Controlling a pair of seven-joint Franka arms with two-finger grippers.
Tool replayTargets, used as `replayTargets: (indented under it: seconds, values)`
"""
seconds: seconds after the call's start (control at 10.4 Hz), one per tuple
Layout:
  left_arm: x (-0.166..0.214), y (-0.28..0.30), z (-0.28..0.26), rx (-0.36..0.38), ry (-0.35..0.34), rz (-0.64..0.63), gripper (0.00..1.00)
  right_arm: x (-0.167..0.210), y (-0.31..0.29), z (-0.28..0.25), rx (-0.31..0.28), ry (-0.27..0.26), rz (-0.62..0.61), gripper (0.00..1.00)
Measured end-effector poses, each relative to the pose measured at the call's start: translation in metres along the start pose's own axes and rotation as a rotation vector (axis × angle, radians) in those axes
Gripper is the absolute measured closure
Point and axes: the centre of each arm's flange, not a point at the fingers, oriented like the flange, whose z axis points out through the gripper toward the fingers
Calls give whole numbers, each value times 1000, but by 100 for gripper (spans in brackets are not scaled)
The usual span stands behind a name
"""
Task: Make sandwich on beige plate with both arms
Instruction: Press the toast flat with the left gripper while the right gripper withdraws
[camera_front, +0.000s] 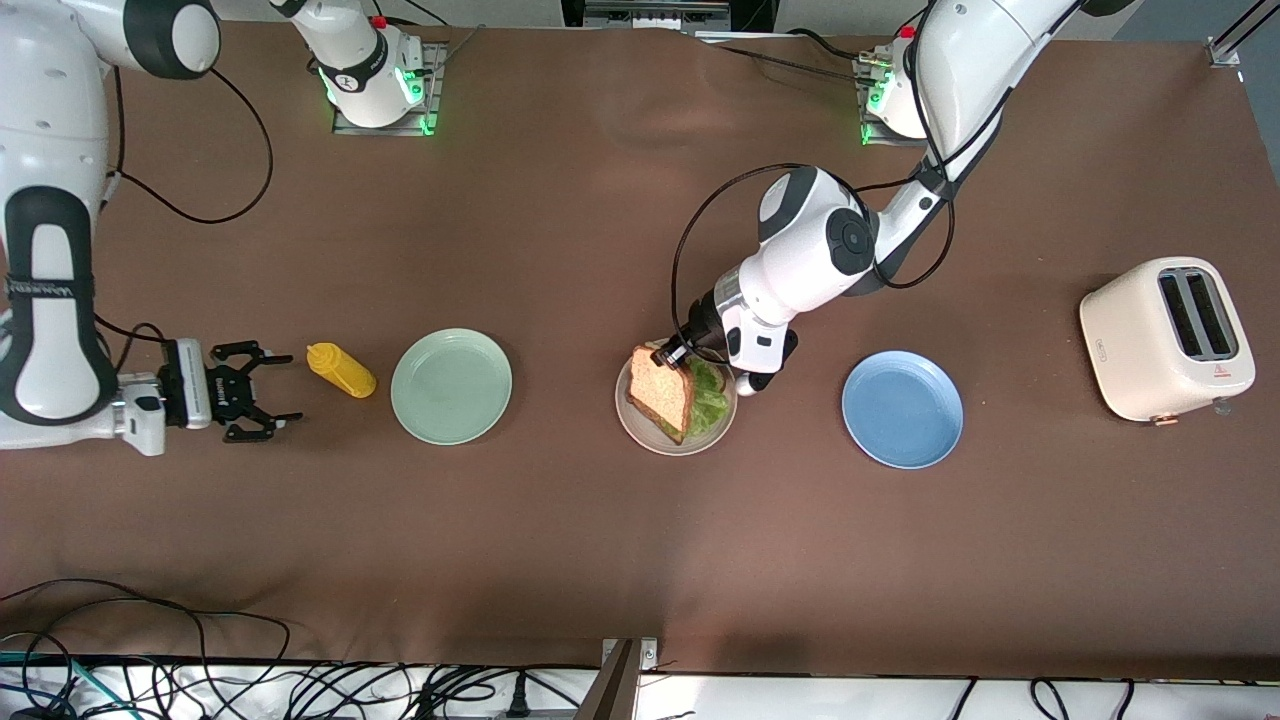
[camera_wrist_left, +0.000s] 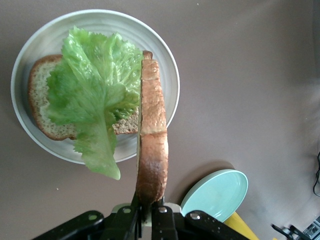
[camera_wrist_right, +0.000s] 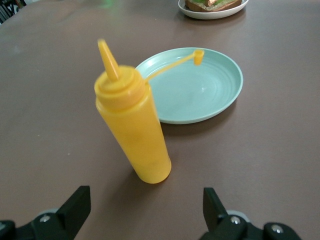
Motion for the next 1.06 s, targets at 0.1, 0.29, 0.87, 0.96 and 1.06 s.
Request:
replayTargets:
  seconds: [0.1,0.29,0.87,0.96,1.06]
  values:
    - [2,0,0,-1,2,-2,91,14,1,-20,-43,-42,5,0]
    - [4,0,-1,-2,6,-4,91,36,-6,-48,-107,-102,69,0]
    - [11,-16,8,35,6,-18,91,169,-42,-78,-207,-339,537,0]
    - [13,-19,8,47,3,-22,91,199,-48,-78,-238,-362,620,0]
    - [17,-21,7,58,1,-28,91,226,-54,-76,-270,-379,707,0]
